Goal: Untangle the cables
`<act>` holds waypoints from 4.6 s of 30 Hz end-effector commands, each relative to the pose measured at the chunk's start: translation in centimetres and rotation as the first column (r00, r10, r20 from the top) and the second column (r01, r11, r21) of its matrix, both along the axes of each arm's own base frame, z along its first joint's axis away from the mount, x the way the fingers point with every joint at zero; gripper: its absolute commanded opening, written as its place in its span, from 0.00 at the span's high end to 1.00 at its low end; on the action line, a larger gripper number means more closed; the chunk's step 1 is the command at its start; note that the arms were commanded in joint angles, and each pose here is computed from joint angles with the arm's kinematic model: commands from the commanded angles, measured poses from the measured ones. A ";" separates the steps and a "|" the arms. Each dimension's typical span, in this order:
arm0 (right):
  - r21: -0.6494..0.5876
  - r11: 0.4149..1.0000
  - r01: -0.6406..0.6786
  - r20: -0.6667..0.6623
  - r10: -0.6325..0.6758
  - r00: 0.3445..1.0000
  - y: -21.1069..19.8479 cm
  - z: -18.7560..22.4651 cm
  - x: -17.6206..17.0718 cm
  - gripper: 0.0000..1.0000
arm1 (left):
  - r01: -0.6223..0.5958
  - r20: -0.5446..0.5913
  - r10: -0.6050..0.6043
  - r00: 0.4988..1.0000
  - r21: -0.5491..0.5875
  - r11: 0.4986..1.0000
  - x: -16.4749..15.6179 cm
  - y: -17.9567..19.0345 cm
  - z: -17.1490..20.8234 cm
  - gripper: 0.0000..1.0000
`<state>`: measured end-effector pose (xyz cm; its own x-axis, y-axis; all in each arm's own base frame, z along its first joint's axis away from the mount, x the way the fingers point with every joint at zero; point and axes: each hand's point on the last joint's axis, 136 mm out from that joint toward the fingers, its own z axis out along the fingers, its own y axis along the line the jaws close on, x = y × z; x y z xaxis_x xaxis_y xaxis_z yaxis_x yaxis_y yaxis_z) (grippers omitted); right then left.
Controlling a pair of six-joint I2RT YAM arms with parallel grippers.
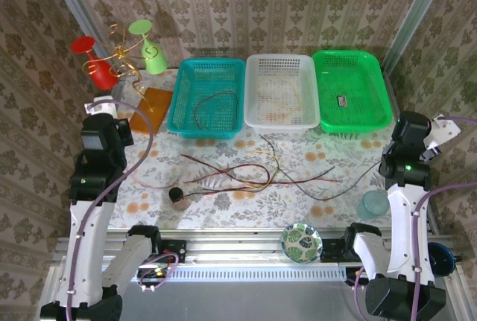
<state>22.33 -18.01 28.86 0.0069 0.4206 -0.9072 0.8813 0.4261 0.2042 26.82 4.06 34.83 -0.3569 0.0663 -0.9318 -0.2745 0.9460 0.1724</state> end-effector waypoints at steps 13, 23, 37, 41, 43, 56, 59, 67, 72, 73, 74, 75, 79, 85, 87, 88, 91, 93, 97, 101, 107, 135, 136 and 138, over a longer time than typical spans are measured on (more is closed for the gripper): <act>0.091 0.937 -0.337 0.181 0.318 0.931 4.7 1.3 4.1 1.00 | 0.373 0.277 -0.319 0.906 -0.169 0.912 1.2 -7.5 8.6 1.00; 0.109 0.857 -0.504 0.341 0.444 0.829 7.9 4.8 5.8 1.00 | 0.549 0.471 -0.445 0.762 -0.104 0.830 3.1 -11.8 18.1 1.00; -0.148 0.724 -0.674 0.614 0.601 0.512 12.0 20.1 6.2 1.00 | 0.607 0.627 -0.537 0.565 0.124 0.785 5.8 -16.3 29.6 1.00; -0.225 0.722 -0.654 0.626 0.622 0.471 11.9 23.4 6.1 1.00 | 0.635 0.646 -0.577 0.499 0.180 0.751 7.6 -18.0 31.1 1.00; -0.251 0.727 -0.640 0.634 0.623 0.459 11.8 24.6 6.0 1.00 | 0.643 0.643 -0.588 0.491 0.188 0.743 8.9 -18.8 31.3 1.00; -0.283 0.735 -0.616 0.626 0.629 0.462 11.5 25.8 5.9 1.00 | 0.668 0.527 -0.610 0.592 0.102 0.737 16.6 -20.8 23.1 1.00; -0.288 0.733 -0.616 0.626 0.631 0.458 11.5 26.1 5.8 1.00 | 0.668 0.447 -0.620 0.645 0.065 0.741 18.7 -21.3 18.3 1.00; -0.308 0.721 -0.620 0.648 0.637 0.419 11.9 27.7 5.4 1.00 | 0.656 0.024 -0.656 0.754 -0.088 0.750 23.2 -23.4 -1.4 1.00; -0.331 0.713 -0.618 0.665 0.641 0.384 12.2 29.6 5.2 1.00 | 0.606 -0.220 -0.636 0.739 -0.193 0.771 23.7 -24.4 -11.1 1.00; -0.334 0.712 -0.618 0.670 0.640 0.376 12.2 29.9 5.1 1.00 | 0.598 -0.257 -0.635 0.728 -0.214 0.772 23.6 -24.7 -12.7 1.00; -0.335 0.712 -0.617 0.674 0.638 0.371 12.2 30.1 5.1 1.00 | 0.589 -0.279 -0.634 0.721 -0.233 0.774 23.6 -24.8 -13.7 1.00; -0.336 0.711 -0.618 0.679 0.638 0.363 12.3 30.3 5.1 1.00 | 0.579 -0.300 -0.633 0.714 -0.255 0.774 23.6 -25.0 -14.9 1.00; -0.354 0.702 -0.617 0.689 0.642 0.336 12.5 31.7 4.9 1.00 | 0.525 -0.370 -0.601 0.709 -0.292 0.799 23.9 -24.8 -18.4 1.00; -0.395 0.701 -0.594 0.700 0.648 0.299 12.5 34.3 4.4 1.00 | 0.488 -0.446 -0.601 0.663 -0.351 0.799 24.2 -25.2 -21.8 0.88; -0.406 0.700 -0.588 0.703 0.650 0.289 12.5 35.1 4.3 1.00 | 0.478 -0.430 -0.606 0.669 -0.375 0.794 24.5 -25.2 -21.5 0.52; -0.412 0.699 -0.585 0.703 0.652 0.284 12.5 35.5 4.4 1.00 | 0.470 -0.415 -0.607 0.677 -0.390 0.792 24.7 -25.0 -21.1 0.39; -0.421 0.697 -0.580 0.706 0.654 0.273 12.5 36.4 4.7 1.00 | 0.465 -0.361 -0.601 0.714 -0.397 0.791 25.1 -24.4 -18.7 0.27; -0.424 0.696 -0.579 0.706 0.655 0.269 12.4 36.9 5.1 1.00 | 0.475 -0.320 -0.590 0.741 -0.372 0.798 25.2 -24.0 -16.7 0.21; -0.428 0.699 -0.573 0.712 0.651 0.262 12.0 37.8 6.2 1.00 | 0.498 -0.259 -0.581 0.772 -0.323 0.805 24.6 -23.1 -13.0 0.16; -0.426 0.703 -0.570 0.717 0.646 0.261 11.5 38.4 7.6 1.00 | 0.523 -0.201 -0.592 0.781 -0.309 0.795 23.3 -22.8 -9.9 0.16; -0.444 0.702 -0.557 0.715 0.652 0.252 10.9 39.9 9.7 1.00 | 0.549 -0.149 -0.615 0.775 -0.324 0.770 20.0 -22.7 -7.4 0.16; -0.359 0.681 -0.639 0.450 0.725 0.521 8.3 24.4 29.2 1.00 | 0.577 -0.109 -0.643 0.758 -0.348 0.739 7.7 -25.5 -10.8 0.16; -0.340 0.677 -0.653 0.407 0.732 0.546 8.4 21.8 30.2 1.00 | 0.576 -0.110 -0.642 0.759 -0.348 0.740 7.5 -25.5 -10.8 0.16; -0.292 0.673 -0.680 0.339 0.737 0.584 8.8 17.3 31.6 1.00 | 0.573 -0.115 -0.640 0.759 -0.348 0.742 7.1 -25.3 -11.0 0.16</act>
<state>52.24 -9.28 49.88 0.1623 0.4283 -0.8889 0.0817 0.8919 0.4447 34.38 -21.71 23.18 -0.5310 0.1230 -0.8384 0.4095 0.9035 -0.1268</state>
